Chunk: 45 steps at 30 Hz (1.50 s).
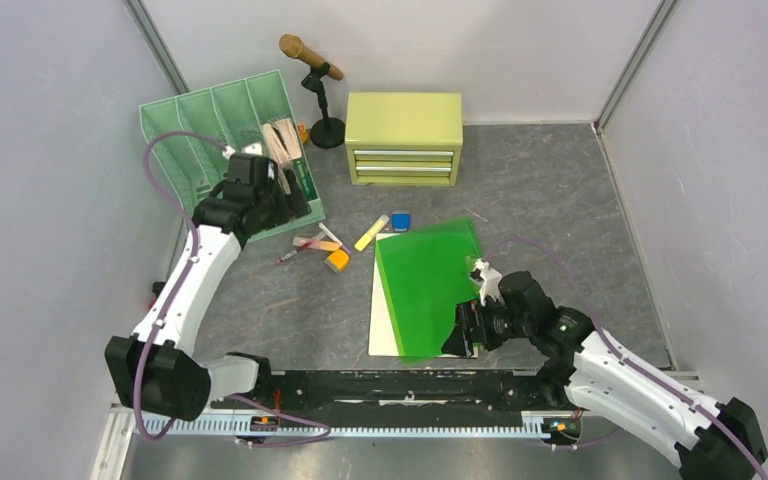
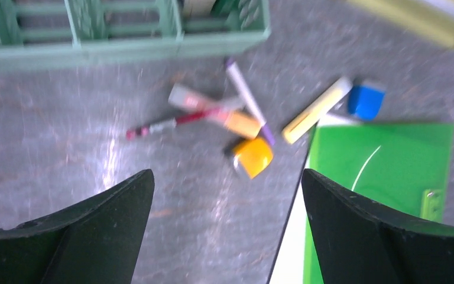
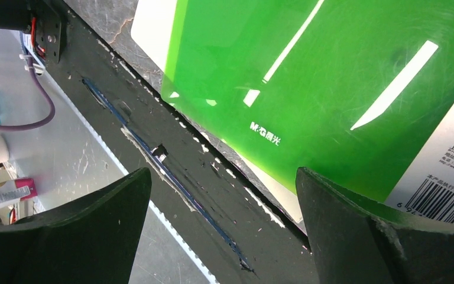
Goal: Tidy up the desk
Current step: Pick up the folder from the center of the board.
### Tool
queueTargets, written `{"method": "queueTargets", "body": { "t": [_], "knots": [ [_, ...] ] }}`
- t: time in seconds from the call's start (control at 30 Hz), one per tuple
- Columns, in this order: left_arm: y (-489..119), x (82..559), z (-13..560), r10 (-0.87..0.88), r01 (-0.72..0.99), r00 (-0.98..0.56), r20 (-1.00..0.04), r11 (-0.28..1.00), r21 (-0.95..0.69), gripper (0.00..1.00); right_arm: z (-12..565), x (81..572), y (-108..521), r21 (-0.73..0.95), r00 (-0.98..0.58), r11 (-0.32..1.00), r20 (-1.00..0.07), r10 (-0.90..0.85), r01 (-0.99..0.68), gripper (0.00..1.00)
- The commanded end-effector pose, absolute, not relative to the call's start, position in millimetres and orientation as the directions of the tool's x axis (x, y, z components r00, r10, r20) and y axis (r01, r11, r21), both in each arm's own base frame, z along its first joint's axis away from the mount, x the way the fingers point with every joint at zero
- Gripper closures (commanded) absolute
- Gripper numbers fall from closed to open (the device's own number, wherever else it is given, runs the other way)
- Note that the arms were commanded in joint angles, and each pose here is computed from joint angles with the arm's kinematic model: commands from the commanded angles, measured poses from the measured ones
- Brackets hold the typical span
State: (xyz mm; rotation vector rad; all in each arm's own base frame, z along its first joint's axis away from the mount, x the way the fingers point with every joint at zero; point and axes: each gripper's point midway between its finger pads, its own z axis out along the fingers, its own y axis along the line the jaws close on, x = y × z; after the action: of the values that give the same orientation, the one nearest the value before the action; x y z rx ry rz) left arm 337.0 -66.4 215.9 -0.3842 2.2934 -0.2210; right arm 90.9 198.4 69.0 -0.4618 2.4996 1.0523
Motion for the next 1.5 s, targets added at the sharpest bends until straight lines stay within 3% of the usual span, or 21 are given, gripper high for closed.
{"method": "queueTargets", "body": {
  "t": [0.0,0.1,0.3,0.43,0.7,1.0,1.23,1.47],
  "knots": [
    [-68.5,287.1,174.1,-0.370,-0.253,-0.753,-0.544,0.926,-0.281,0.00,93.4,110.7,208.9,0.603,-0.852,0.664,-0.515,-0.101,-0.443,0.02],
    [-71.2,262.6,143.0,-0.394,-0.298,-0.807,-0.440,0.915,-0.273,0.00,94.1,115.8,210.6,0.596,-0.859,0.680,-0.503,-0.099,-0.427,0.02],
    [-113.3,222.8,107.7,-0.404,-0.320,-0.904,-0.140,0.856,-0.406,0.00,93.2,127.2,213.2,0.565,-0.864,0.714,-0.491,-0.112,-0.414,0.02],
    [-127.2,206.6,98.4,-0.398,-0.329,-0.916,-0.054,0.821,-0.467,0.00,92.7,136.3,218.0,0.550,-0.870,0.727,-0.474,-0.133,-0.411,0.02],
    [-161.8,182.3,107.7,-0.405,-0.249,-0.913,-0.047,0.645,-0.722,0.00,105.0,175.8,211.1,0.530,-0.875,0.749,-0.465,-0.136,-0.398,0.02],
    [-184.5,166.5,107.4,-0.465,-0.230,-0.885,0.016,0.408,-0.884,0.01,100.5,228.8,132.6,0.353,-0.869,0.895,-0.490,-0.071,-0.272,0.02],
    [-202.2,164.7,106.1,-0.405,-0.175,-0.914,-0.018,0.436,-0.883,0.02,62.2,231.3,71.7,0.308,-0.903,0.943,-0.429,0.020,-0.125,0.02],
    [-253.2,153.9,90.1,-0.264,-0.073,-0.962,-0.075,0.508,-0.858,0.06,24.6,208.4,85.0,0.450,-0.936,0.881,-0.352,0.026,-0.145,0.02]
  ]
}}
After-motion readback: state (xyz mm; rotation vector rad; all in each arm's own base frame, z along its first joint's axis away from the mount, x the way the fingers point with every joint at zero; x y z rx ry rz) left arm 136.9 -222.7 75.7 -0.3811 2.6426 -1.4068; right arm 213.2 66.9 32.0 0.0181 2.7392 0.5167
